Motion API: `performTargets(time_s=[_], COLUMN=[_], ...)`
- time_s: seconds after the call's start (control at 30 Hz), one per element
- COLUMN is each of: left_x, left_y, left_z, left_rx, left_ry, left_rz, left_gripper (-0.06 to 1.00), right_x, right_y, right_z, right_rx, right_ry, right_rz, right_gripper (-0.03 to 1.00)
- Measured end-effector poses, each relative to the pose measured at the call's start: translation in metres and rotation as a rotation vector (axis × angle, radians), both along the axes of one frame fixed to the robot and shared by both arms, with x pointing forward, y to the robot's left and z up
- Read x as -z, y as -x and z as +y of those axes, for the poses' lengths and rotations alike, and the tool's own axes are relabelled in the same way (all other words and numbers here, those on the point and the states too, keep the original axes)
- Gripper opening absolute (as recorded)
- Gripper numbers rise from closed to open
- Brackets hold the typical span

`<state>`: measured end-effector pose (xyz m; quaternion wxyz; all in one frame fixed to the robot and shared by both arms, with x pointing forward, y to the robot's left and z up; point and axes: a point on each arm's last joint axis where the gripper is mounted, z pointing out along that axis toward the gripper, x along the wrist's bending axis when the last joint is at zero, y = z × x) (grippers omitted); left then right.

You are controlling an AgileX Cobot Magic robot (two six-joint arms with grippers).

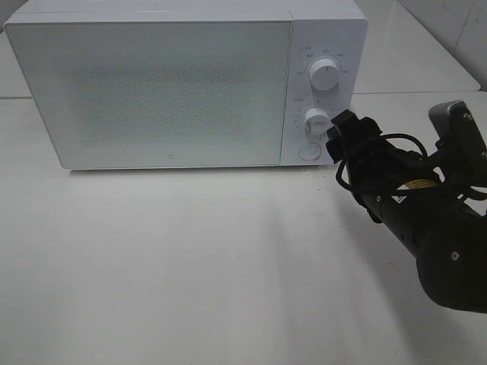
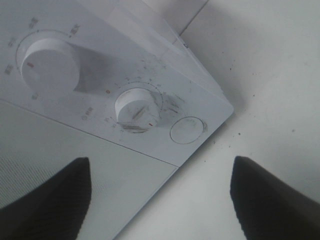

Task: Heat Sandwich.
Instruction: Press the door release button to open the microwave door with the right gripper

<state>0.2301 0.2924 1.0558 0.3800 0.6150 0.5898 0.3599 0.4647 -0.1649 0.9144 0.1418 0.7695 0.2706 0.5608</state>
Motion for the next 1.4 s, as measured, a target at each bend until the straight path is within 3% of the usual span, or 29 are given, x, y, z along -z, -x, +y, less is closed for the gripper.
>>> performTargets(time_s=[0.1, 0.13, 0.2, 0.27, 0.37, 0.43, 0.5, 0.53, 0.6, 0.7, 1.4], left_x=[0.000, 0.000, 0.000, 0.000, 0.000, 0.000, 0.000, 0.000, 0.000, 0.000, 0.000], left_y=[0.000, 0.000, 0.000, 0.000, 0.000, 0.000, 0.000, 0.000, 0.000, 0.000, 0.000], left_z=[0.000, 0.000, 0.000, 0.000, 0.000, 0.000, 0.000, 0.000, 0.000, 0.000, 0.000], left_rx=[0.000, 0.000, 0.000, 0.000, 0.000, 0.000, 0.000, 0.000, 0.000, 0.000, 0.000], left_ry=[0.000, 0.000, 0.000, 0.000, 0.000, 0.000, 0.000, 0.000, 0.000, 0.000, 0.000], left_rz=[0.000, 0.000, 0.000, 0.000, 0.000, 0.000, 0.000, 0.000, 0.000, 0.000, 0.000], left_gripper=[0.97, 0.97, 0.97, 0.97, 0.97, 0.97, 0.97, 0.97, 0.97, 0.97, 0.97], right_x=[0.000, 0.000, 0.000, 0.000, 0.001, 0.001, 0.002, 0.002, 0.003, 0.005, 0.021], right_y=[0.000, 0.000, 0.000, 0.000, 0.001, 0.001, 0.001, 0.001, 0.001, 0.002, -0.014], right_z=[0.000, 0.000, 0.000, 0.000, 0.000, 0.000, 0.001, 0.001, 0.001, 0.001, 0.002], right_rx=[0.067, 0.067, 0.107, 0.119, 0.153, 0.157, 0.163, 0.164, 0.165, 0.167, 0.199], right_ry=[-0.190, -0.190, -0.306, -0.340, -0.434, -0.445, -0.461, -0.465, -0.466, -0.471, -0.478], right_rz=[0.018, 0.018, 0.032, 0.037, 0.057, 0.059, 0.068, 0.072, 0.076, 0.099, 0.157], right_gripper=[0.72, 0.72, 0.68, 0.65, 0.52, 0.48, 0.37, 0.25, 0.21, 0.03, 0.01])
